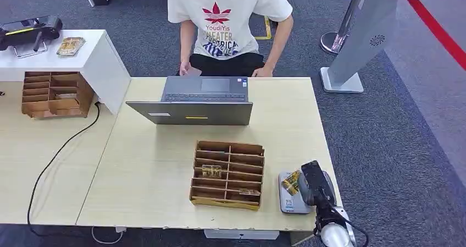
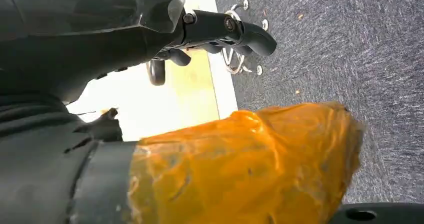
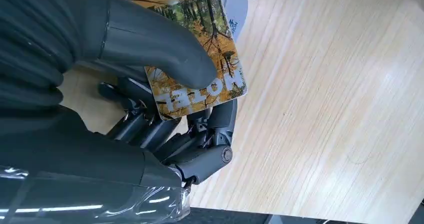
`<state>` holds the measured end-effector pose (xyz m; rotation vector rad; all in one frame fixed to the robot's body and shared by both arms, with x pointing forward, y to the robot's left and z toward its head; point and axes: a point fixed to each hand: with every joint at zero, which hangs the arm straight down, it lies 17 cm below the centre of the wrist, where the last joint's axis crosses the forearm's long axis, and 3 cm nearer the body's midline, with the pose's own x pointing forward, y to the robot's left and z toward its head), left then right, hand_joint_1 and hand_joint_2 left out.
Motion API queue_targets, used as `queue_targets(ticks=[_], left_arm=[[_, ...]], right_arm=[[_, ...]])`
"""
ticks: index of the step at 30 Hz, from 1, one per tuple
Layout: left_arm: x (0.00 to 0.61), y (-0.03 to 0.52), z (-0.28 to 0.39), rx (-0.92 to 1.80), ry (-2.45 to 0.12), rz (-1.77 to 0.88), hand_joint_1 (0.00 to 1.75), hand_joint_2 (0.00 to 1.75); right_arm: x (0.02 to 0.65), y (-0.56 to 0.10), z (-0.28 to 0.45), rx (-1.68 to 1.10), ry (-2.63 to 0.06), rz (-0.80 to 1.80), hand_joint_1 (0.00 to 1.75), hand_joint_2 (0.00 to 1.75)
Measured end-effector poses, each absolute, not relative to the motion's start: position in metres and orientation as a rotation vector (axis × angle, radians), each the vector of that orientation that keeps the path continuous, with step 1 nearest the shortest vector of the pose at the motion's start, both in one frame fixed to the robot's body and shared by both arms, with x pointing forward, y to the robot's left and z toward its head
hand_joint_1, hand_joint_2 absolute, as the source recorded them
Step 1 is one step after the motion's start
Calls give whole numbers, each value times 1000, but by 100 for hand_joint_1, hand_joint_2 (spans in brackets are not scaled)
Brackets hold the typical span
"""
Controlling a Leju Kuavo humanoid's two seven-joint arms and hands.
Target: Pass the card to the sensor for recognition and then transmit it.
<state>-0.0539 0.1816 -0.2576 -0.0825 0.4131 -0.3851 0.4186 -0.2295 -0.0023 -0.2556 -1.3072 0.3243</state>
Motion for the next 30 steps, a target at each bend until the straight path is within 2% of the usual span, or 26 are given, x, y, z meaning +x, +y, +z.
queue_targets(ticks=[30], left_arm=[[-54, 181, -258, -83, 414, -379, 0, 0]], right_arm=[[418, -228, -3, -253, -1308, 322, 175, 175]])
